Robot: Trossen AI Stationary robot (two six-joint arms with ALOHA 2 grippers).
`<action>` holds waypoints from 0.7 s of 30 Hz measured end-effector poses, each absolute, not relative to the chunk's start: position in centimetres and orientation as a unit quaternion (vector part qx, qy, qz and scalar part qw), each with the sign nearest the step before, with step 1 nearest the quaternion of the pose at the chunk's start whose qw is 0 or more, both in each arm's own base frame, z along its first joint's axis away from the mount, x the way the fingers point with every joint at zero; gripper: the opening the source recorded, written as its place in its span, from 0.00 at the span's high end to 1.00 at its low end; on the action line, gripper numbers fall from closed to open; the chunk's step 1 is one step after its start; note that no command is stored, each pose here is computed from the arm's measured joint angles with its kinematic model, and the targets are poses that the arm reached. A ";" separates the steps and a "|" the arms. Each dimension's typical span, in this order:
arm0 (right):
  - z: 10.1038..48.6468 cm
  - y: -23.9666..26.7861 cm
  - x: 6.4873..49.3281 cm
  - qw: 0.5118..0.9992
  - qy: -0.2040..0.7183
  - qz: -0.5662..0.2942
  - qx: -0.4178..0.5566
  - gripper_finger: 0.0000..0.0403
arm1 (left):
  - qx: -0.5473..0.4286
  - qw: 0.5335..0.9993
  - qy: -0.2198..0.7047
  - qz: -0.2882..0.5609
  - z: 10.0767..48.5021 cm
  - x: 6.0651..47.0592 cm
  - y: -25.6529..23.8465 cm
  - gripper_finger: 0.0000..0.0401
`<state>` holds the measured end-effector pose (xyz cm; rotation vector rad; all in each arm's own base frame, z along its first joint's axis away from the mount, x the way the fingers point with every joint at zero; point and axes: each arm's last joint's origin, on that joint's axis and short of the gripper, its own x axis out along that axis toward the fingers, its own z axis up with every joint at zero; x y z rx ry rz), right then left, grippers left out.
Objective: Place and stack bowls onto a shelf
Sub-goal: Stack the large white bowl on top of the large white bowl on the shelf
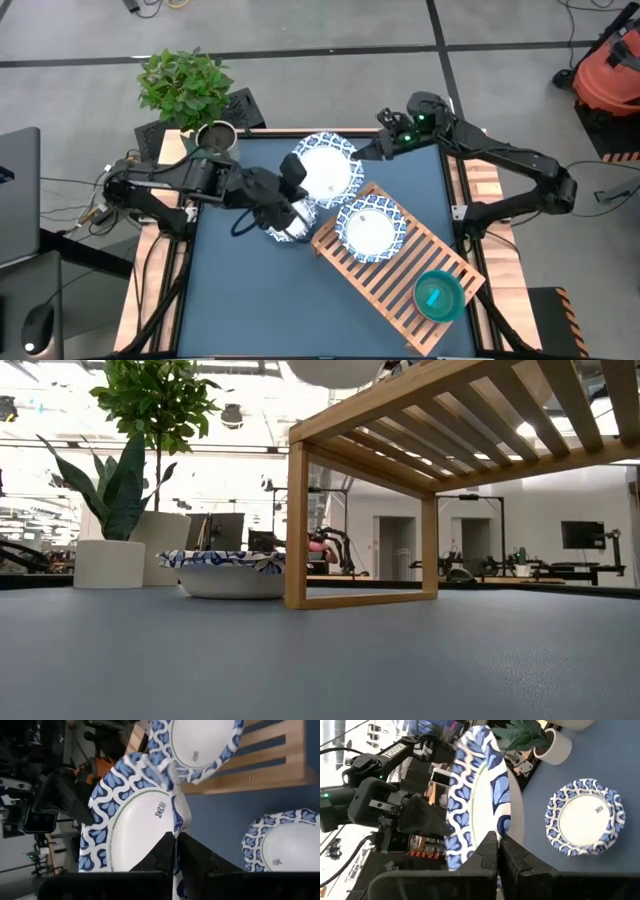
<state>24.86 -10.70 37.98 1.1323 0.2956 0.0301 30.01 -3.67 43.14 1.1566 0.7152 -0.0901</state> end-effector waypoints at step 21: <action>38.7 -4.3 16.1 0.763 0.251 -0.094 0.588 0.95 | 0.495 0.790 0.343 0.112 43.6 28.2 -7.5 0.74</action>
